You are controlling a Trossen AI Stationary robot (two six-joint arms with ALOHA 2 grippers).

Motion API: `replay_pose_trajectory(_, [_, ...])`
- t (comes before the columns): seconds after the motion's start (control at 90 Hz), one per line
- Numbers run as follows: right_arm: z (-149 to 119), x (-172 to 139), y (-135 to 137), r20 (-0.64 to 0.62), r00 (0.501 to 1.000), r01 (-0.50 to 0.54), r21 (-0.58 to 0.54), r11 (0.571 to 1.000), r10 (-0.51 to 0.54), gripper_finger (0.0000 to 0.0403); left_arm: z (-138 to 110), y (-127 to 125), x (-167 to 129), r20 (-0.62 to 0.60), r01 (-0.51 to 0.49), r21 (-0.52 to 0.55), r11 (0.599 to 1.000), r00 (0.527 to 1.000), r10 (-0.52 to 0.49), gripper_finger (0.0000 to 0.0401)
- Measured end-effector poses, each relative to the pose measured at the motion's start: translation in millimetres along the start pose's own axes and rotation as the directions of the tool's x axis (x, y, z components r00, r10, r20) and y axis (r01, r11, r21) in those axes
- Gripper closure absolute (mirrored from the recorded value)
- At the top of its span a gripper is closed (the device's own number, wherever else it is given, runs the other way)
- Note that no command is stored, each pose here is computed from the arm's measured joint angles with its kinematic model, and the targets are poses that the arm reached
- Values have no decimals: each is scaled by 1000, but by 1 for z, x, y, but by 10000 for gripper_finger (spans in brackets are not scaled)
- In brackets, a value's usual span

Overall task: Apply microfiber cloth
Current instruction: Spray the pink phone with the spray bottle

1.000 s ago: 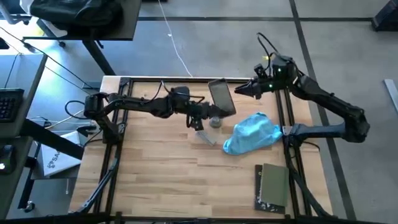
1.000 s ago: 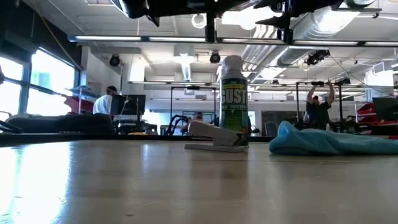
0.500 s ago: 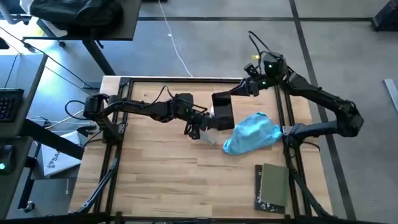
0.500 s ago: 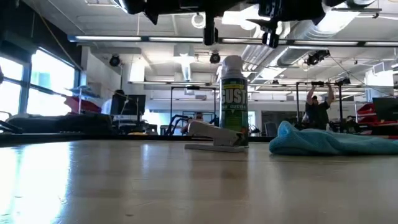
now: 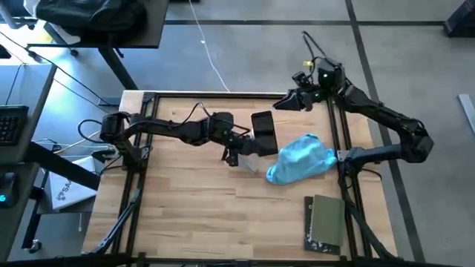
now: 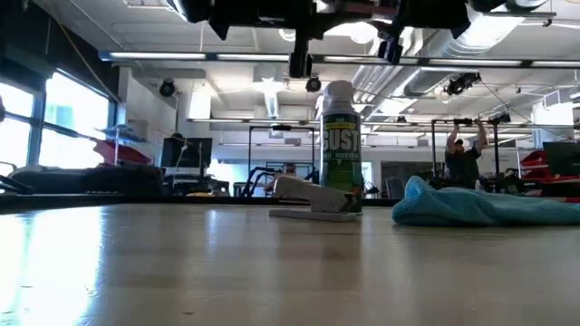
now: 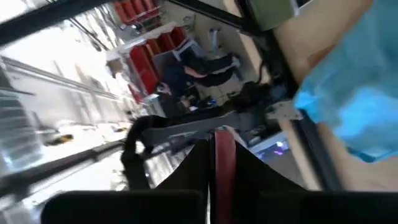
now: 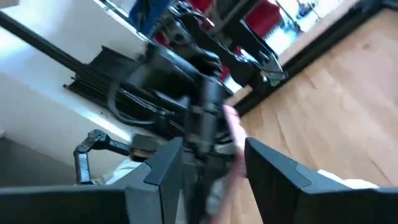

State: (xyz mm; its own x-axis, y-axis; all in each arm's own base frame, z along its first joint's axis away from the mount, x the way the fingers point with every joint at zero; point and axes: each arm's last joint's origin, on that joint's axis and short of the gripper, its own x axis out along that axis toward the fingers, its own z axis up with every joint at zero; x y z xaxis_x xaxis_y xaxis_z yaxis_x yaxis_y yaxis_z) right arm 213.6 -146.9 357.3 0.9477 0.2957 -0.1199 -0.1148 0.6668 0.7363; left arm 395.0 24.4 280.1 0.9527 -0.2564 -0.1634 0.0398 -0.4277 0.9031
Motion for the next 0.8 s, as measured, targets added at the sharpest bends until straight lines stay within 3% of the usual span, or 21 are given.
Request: replay_pose_trajectory(0.8, [-13,47,-3,-30,999,29,40,999,-28,261,-2,3,-1,-31,-12,51,999,999,14,391])
